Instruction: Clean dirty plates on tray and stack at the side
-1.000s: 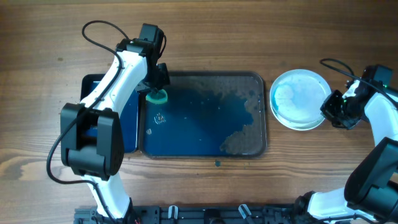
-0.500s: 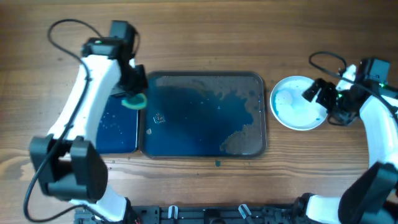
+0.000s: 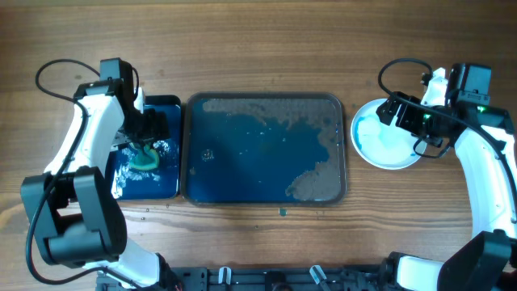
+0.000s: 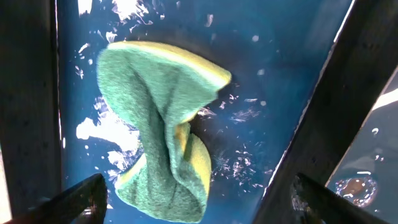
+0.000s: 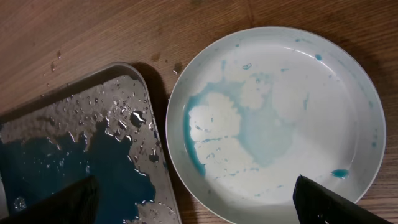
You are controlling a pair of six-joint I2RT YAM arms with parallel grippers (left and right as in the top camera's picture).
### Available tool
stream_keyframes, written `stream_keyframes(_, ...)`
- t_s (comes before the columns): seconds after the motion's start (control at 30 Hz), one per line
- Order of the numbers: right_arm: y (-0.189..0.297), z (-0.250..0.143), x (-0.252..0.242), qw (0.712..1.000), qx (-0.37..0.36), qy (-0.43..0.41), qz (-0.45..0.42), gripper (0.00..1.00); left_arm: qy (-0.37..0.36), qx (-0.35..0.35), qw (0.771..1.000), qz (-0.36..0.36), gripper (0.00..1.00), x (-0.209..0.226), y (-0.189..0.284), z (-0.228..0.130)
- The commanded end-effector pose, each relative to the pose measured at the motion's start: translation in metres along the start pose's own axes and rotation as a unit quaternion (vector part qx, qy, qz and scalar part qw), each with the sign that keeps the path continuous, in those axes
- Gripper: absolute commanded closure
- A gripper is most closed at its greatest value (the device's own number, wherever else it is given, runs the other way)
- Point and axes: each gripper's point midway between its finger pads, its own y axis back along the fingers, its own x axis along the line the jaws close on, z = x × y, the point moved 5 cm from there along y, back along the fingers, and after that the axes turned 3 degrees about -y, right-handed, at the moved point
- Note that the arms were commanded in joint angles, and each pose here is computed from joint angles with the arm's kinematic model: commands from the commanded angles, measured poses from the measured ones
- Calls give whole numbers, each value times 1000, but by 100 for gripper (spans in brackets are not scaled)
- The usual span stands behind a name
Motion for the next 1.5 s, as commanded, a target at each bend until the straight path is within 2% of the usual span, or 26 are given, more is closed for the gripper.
stream_keyframes(0.0, 7, 4, 7, 1000, -8, 16, 14, 0, -6, -7, 1000, -1, 3, 0, 21, 5)
stream_keyframes(0.07, 18, 7, 12, 999, -18, 25, 16, 0, -4, -29, 1000, -2, 0, 1, 61, 12)
stream_keyframes(0.17, 59, 16, 27, 996, -57, 64, 19, 0, 19, -101, 995, -10, 0, 4, 139, 16)
stream_keyframes(0.27, 126, 26, 51, 988, -128, 86, 33, 0, 28, -177, 984, -16, 0, 7, 192, 4)
stream_keyframes(0.3, 181, 28, 70, 972, -202, 111, 47, 0, 29, -205, 978, -19, 0, 8, 209, -6)
stream_keyframes(0.37, 230, 25, 86, 949, -278, 136, 61, 0, 29, -216, 976, -20, 0, 8, 217, -10)
stream_keyframes(0.4, 268, 16, 96, 924, -341, 156, 73, 0, 29, -218, 975, -20, 0, 8, 217, -11)
stream_keyframes(0.5, 312, -10, 104, 891, -411, 173, 89, 0, 29, -216, 976, -20, 0, 8, 217, -10)
stream_keyframes(0.53, 321, -16, 106, 886, -425, 151, 105, 0, 30, -216, 976, -20, 0, 8, 217, -10)
stream_keyframes(0.57, 325, -21, 106, 885, -428, 145, 110, 0, 29, -216, 976, -20, 0, 8, 217, -10)
stream_keyframes(0.67, 312, -32, 99, 906, -389, 131, 101, 0, 29, -216, 976, -20, 0, 8, 217, -10)
stream_keyframes(0.83, 278, -53, 83, 951, -283, 95, 76, 0, 29, -216, 976, -20, 0, 8, 217, -10)
stream_keyframes(1.0, 263, -48, 79, 963, -248, 83, 67, 0, 29, -216, 976, -20, 0, 8, 217, -10)
stream_keyframes(1.07, 255, -42, 70, 964, -253, 78, 35, 0, 29, -216, 976, -20, 0, 8, 217, -10)
stream_keyframes(1.17, 252, -33, 75, 943, -305, 128, 29, 0, 29, -216, 976, -20, 0, 8, 217, -10)
stream_keyframes(1.27, 239, -26, 98, 886, -397, 233, 67, 0, 29, -216, 976, -20, 0, 8, 217, -10)
stream_keyframes(1.47, 176, -43, 81, 837, -478, 248, 102, 0, 29, -216, 976, -20, 0, 8, 217, -10)
